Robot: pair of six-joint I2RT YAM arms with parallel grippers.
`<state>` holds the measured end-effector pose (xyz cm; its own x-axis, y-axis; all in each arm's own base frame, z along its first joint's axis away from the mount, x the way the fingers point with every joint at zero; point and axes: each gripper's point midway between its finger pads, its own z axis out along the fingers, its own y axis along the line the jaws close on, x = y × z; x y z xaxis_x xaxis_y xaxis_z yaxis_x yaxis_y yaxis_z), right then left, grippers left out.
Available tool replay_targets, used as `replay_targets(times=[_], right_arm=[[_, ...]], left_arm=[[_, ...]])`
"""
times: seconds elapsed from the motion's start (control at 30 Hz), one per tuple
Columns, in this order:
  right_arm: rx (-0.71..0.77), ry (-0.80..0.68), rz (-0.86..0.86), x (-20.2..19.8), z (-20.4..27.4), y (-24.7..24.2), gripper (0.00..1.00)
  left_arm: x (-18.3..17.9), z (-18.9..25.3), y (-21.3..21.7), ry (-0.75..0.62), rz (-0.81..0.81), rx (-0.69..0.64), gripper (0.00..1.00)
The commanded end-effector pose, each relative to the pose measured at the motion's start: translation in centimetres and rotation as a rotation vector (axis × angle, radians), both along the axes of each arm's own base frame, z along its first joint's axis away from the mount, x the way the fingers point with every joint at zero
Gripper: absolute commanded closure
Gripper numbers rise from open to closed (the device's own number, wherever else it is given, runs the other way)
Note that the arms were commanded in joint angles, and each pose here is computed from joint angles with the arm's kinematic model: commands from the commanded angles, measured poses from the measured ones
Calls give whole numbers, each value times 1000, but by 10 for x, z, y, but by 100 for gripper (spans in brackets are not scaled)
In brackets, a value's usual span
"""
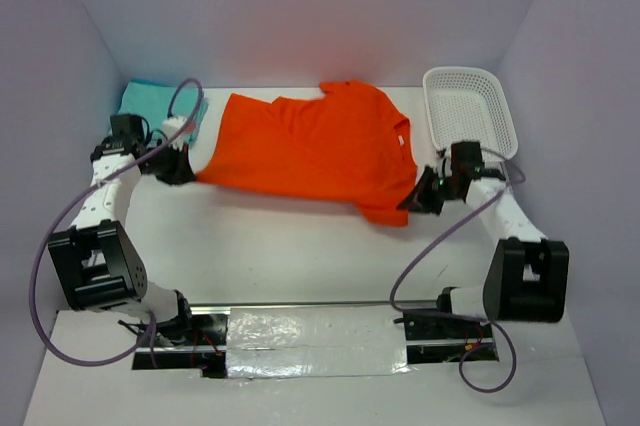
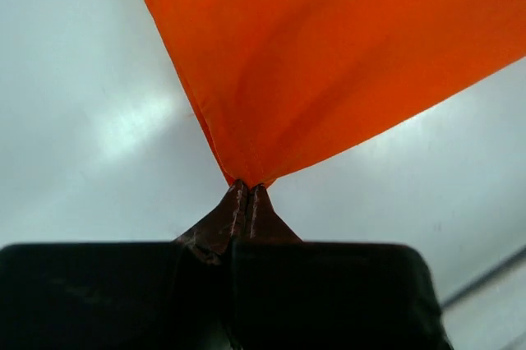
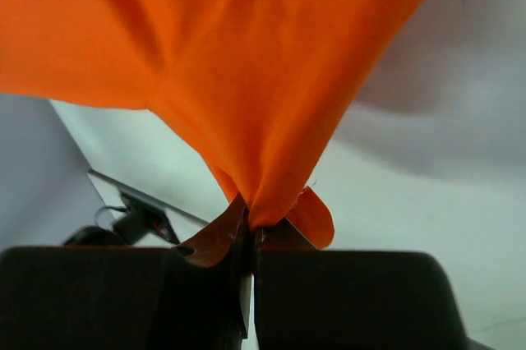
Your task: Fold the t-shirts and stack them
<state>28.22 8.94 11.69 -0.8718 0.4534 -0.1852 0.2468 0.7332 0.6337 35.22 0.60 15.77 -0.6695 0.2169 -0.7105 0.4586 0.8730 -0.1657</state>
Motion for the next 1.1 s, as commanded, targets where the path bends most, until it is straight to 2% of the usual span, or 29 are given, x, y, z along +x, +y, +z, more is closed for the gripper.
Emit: replay_targets(times=[0.0,0.07,0.23,0.37,0.47,0.53,0.6,0.63,0.7,0.73,0.77,0.8,0.83,0.87,0.93,0.97,1.0,1.03,1.07], right_arm=[[-12,-75,15,-30,-14,7,100],[-11,21,13,-63,-50,10,100],[-8,72,-26,-93,-77,10,100],[-7,77,-51,-99,-79,10,100],[3,65,-57,-90,-73,11,100],[37,34,-38,-75,-60,15,100],[56,-4,-12,-35,-32,18,100],[57,-126,10,8,18,18,100],[38,-88,44,51,35,18,100],[19,-118,49,75,55,17,100],[7,-257,58,133,114,17,100],[2,-268,57,147,140,16,100],[-1,-318,45,165,170,15,100],[-4,-500,41,197,238,14,100],[21,-575,14,201,283,15,100],[26,-624,7,199,303,15,100],[30,-620,7,196,302,17,100],[38,-477,7,197,248,19,100],[44,-521,17,173,263,23,100]], left_arm=[[-57,-26,22,99,-49,156,100],[-84,-50,28,214,-43,182,100],[-138,-77,39,407,-42,268,100],[-156,-80,40,454,-43,288,100],[-147,-69,34,410,-42,252,100],[-119,-48,35,350,-13,222,100],[-79,-23,32,253,30,157,100],[-38,3,40,167,54,149,100],[21,40,40,48,109,109,100],[70,80,48,-61,121,119,100],[94,100,44,-105,139,91,100],[116,129,46,-177,155,78,100],[152,186,53,-336,174,84,100],[163,211,57,-394,219,59,100],[173,270,60,-579,232,76,100],[170,279,59,-614,228,79,100],[167,280,57,-630,222,79,100],[155,273,52,-651,207,75,100],[147,268,44,-668,168,91,100]])
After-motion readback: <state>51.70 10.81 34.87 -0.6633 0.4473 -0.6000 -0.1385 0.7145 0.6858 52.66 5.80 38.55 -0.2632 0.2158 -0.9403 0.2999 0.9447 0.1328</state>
